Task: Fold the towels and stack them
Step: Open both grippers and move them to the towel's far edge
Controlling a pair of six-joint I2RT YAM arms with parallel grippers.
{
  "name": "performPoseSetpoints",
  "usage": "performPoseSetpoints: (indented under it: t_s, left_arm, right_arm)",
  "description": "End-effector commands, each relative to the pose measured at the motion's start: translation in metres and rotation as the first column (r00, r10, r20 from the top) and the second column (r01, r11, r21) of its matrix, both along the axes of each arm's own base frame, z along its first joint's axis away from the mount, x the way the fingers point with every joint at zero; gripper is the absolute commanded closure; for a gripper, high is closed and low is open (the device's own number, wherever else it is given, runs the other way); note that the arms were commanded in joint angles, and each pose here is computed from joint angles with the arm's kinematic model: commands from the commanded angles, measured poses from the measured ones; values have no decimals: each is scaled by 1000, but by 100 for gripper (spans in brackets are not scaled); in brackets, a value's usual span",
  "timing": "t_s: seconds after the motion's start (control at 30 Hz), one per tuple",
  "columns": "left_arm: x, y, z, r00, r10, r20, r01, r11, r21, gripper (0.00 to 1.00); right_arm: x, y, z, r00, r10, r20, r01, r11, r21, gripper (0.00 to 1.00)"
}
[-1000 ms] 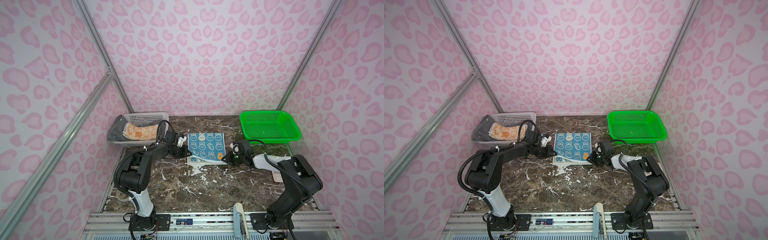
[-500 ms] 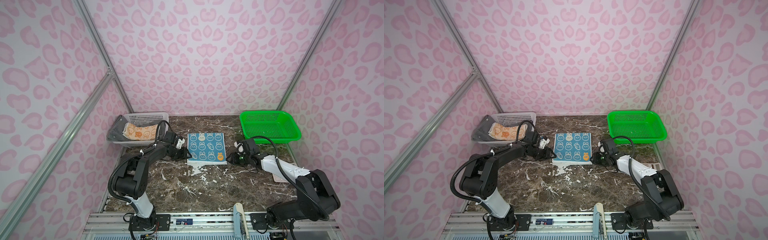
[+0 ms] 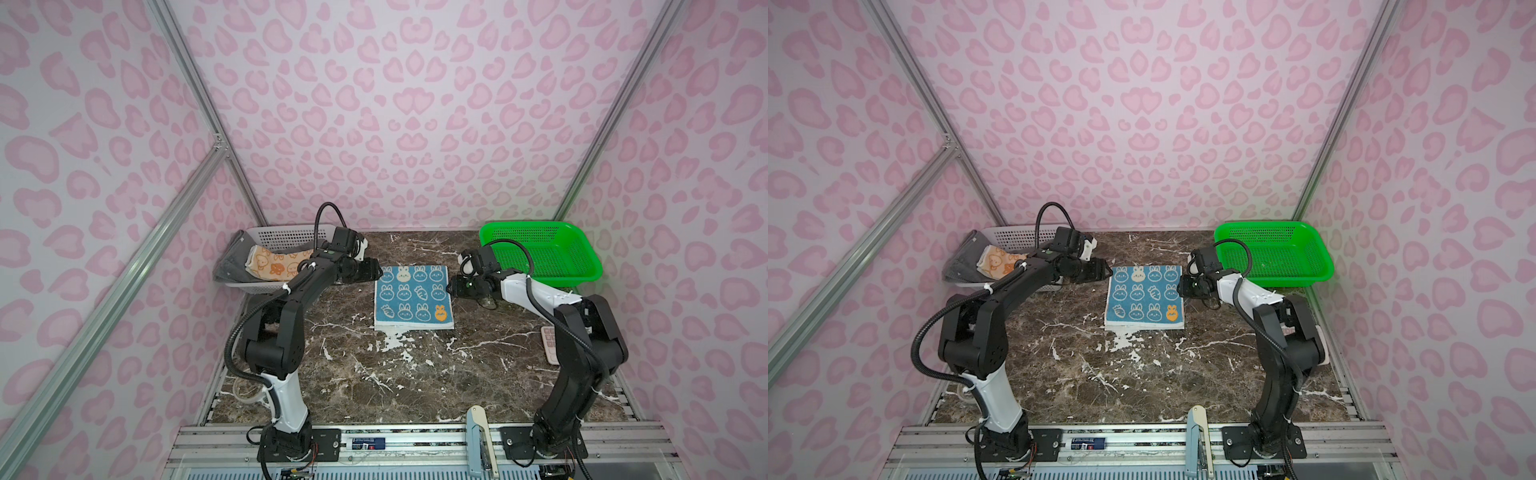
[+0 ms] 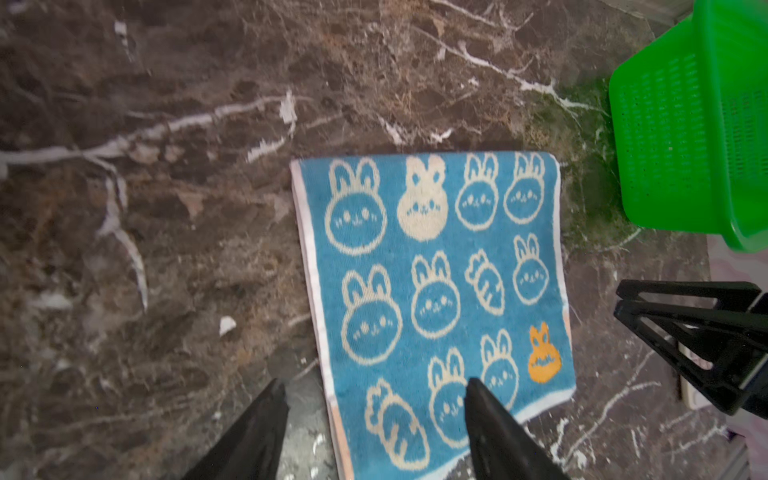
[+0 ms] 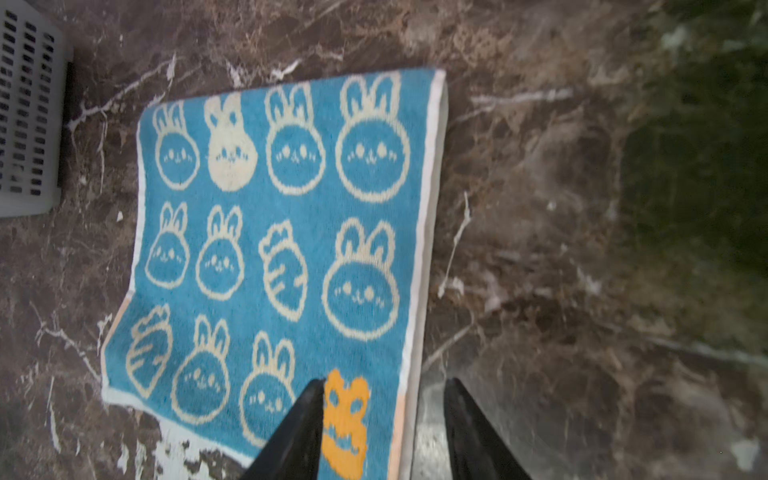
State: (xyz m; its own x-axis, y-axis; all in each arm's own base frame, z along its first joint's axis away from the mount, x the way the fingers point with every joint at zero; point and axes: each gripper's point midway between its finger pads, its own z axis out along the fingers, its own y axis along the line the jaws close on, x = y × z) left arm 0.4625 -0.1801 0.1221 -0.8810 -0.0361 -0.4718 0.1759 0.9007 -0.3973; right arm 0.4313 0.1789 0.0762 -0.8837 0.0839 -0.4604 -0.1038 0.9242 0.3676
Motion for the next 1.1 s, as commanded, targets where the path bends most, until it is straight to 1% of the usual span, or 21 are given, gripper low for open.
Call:
performPoseSetpoints:
  t_s: [0.0, 0.13, 0.23, 0.33, 0.53, 0.67, 0.73, 0.77, 0.87, 0.97, 1.07]
  left_arm:
    - [29, 2, -6, 999, -4, 45, 2, 998, 61, 30]
    - [57, 0, -26, 999, 2, 32, -4, 998, 65, 31]
    - [70, 0, -45, 1000, 8, 14, -9, 998, 68, 32]
    - [81, 0, -58, 1000, 8, 17, -10, 997, 74, 34]
    - [91, -2, -77, 1000, -4, 0, 4, 997, 73, 38]
    - [91, -5, -88, 1000, -10, -20, 12, 998, 62, 42]
    - [91, -7, -94, 999, -15, -30, 17, 998, 56, 45]
    - [90, -7, -96, 999, -15, -35, 17, 998, 54, 46]
    - [89, -10, -101, 999, -20, -47, 22, 999, 38, 55]
    - [86, -13, -106, 998, -28, -65, 29, 999, 22, 65]
    - [84, -14, -110, 996, -30, -78, 31, 999, 12, 80]
  right_arm:
    - [27, -2, -6, 1000, -4, 22, 4, 1000, -13, 52]
    - [55, -1, -18, 999, -12, 34, 13, 1000, -28, 53]
    - [77, 4, -21, 999, -9, 46, 10, 1000, -12, 56]
    - [90, 8, -29, 999, -13, 52, 13, 1000, 0, 59]
    - [102, 9, -47, 999, -36, 9, 36, 999, -17, 63]
    - [105, 5, -54, 998, -64, 14, 64, 997, -30, 58]
    - [107, 6, -52, 998, -63, 21, 64, 998, -24, 58]
    - [107, 7, -59, 998, -63, 8, 63, 998, -27, 59]
    - [108, 7, -68, 998, -63, -7, 63, 998, -29, 61]
    - [109, 9, -71, 998, -58, -15, 58, 998, -16, 67]
    - [108, 10, -72, 999, -52, -17, 51, 999, -14, 75]
